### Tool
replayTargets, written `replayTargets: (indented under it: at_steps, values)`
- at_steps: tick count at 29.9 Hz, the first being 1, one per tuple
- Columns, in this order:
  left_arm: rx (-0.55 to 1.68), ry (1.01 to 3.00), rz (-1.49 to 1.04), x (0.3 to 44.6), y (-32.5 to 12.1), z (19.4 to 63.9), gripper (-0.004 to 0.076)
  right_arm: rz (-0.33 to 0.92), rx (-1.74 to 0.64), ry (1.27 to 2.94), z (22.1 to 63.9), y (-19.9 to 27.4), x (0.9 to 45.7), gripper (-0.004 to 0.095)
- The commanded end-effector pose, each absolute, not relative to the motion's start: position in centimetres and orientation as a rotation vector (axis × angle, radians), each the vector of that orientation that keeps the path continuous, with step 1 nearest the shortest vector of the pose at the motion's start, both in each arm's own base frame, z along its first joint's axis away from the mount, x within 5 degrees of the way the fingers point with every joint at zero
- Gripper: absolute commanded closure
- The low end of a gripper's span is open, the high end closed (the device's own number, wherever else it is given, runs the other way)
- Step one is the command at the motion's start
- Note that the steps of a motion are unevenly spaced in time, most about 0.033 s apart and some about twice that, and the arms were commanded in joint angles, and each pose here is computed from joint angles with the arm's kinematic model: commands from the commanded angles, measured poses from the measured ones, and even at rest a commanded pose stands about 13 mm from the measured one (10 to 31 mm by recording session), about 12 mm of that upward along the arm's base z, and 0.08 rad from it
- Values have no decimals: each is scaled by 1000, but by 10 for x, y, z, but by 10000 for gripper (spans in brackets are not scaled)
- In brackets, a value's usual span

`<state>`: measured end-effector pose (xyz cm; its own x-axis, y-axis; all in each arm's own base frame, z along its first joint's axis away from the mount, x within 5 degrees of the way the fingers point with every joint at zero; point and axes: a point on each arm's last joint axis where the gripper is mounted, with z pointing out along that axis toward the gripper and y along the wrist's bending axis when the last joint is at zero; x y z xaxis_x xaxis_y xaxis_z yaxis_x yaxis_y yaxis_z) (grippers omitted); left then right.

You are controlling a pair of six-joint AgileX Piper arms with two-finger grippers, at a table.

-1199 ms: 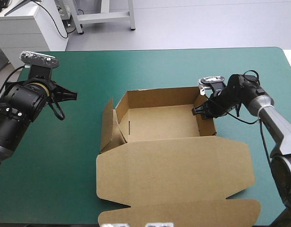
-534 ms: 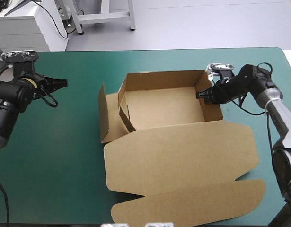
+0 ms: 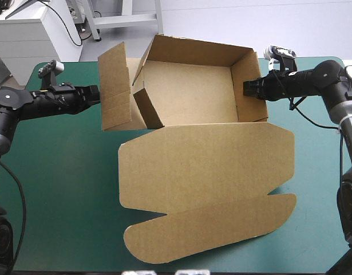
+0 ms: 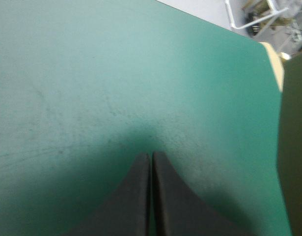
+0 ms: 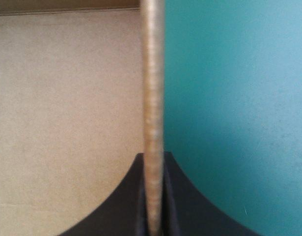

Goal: Fold the box

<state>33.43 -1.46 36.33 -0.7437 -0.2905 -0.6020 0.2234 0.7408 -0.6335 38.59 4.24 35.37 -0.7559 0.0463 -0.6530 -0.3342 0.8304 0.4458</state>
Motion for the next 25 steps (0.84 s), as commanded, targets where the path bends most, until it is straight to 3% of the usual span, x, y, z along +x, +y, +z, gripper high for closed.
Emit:
replayTargets:
  at_steps: [1,8,13,18,25]
  values:
    - [-15,2067,-1084,331,-23,389,731,765,-190,2180,392,43,376,927]
    - [84,1987,-1258,323,-32,399,731,749,-199,2137,394,57,378,927]
    - [221,1962,-1400,309,-41,407,731,670,-210,2119,394,79,380,926]
    - [306,1930,-1384,290,-44,422,731,624,-244,2139,392,95,377,927]
    - [375,1990,-1255,271,-45,429,731,654,-244,2120,393,117,373,926]
